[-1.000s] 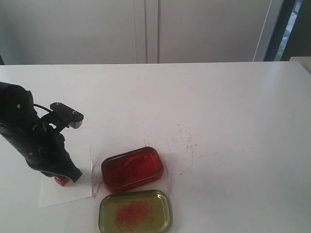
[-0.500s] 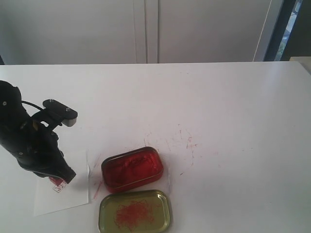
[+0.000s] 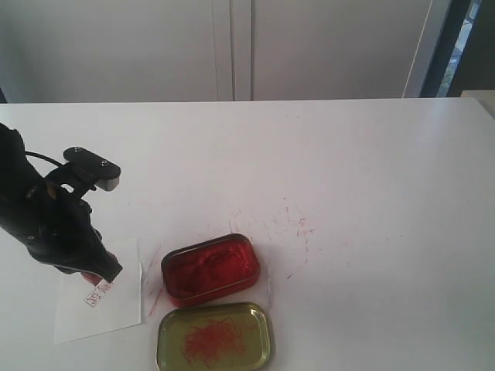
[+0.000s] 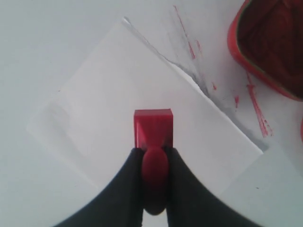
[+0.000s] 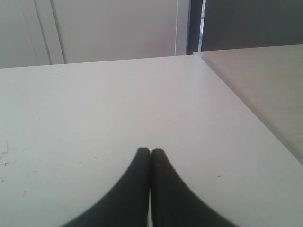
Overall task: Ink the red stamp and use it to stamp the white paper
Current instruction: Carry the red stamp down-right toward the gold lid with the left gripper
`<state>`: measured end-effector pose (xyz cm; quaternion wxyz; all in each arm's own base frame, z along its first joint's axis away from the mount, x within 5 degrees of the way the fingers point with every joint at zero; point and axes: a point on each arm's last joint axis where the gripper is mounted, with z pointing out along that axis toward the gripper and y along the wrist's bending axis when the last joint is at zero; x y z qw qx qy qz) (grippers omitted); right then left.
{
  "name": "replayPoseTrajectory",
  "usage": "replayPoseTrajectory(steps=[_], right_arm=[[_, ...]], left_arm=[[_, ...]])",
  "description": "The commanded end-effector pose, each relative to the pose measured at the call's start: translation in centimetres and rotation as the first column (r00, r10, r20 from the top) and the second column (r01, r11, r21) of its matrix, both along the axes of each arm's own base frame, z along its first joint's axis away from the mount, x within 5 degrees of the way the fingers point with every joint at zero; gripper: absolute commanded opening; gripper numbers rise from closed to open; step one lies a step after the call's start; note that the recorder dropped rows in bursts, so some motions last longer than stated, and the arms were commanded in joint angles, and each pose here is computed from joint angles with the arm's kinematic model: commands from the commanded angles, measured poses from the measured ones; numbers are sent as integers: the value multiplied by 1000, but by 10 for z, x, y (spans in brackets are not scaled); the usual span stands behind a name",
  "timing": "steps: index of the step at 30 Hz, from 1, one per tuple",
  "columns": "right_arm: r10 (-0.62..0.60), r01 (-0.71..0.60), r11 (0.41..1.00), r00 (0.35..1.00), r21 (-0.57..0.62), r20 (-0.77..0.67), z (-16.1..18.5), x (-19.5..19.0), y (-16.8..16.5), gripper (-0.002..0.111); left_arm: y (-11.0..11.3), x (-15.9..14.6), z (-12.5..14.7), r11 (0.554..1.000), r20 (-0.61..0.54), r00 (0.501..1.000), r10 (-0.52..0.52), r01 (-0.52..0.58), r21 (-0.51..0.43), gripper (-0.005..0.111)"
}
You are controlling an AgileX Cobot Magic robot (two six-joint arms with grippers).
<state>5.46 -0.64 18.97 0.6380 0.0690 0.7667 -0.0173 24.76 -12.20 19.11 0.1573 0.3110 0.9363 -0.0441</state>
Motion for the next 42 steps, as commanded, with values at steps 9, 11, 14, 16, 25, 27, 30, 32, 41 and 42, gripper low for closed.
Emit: replayPoseTrajectory(steps=[9,11,14,16,25,27,30,32,41,42], right_arm=[[-3,3,1000,1000,0,12,0,0,0,0],[-3,3,1000,1000,0,12,0,0,0,0],[-3,3,1000,1000,0,12,0,0,0,0],[-3,3,1000,1000,0,14,0,0,0,0],[-3,3,1000,1000,0,14,0,0,0,0],[-3,3,1000,1000,0,12,0,0,0,0],[-3,3,1000,1000,0,12,0,0,0,0],[-3,3,1000,1000,0,12,0,0,0,0],[-3,3,1000,1000,0,14,0,0,0,0],[-3,3,1000,1000,0,14,0,0,0,0]], left_arm=[[-9,-4,4,990,-37,999,37,-41,-135,0],[-14,-7,5,983,-53,999,-11,1,-181,0],[-27,-16,7,945,-101,982,-157,119,-304,0],[-32,-20,6,921,-121,967,-223,168,-351,0],[-25,-31,6,875,-213,897,-386,284,-391,0],[-19,-32,7,872,-253,885,-390,268,-409,0],[-9,-31,8,874,-289,881,-376,234,-425,0],[-2,-28,8,877,-302,885,-354,203,-435,0],[6,-32,-8,875,-407,859,-310,91,-475,0],[7,-34,-12,878,-423,853,-307,81,-472,0]])
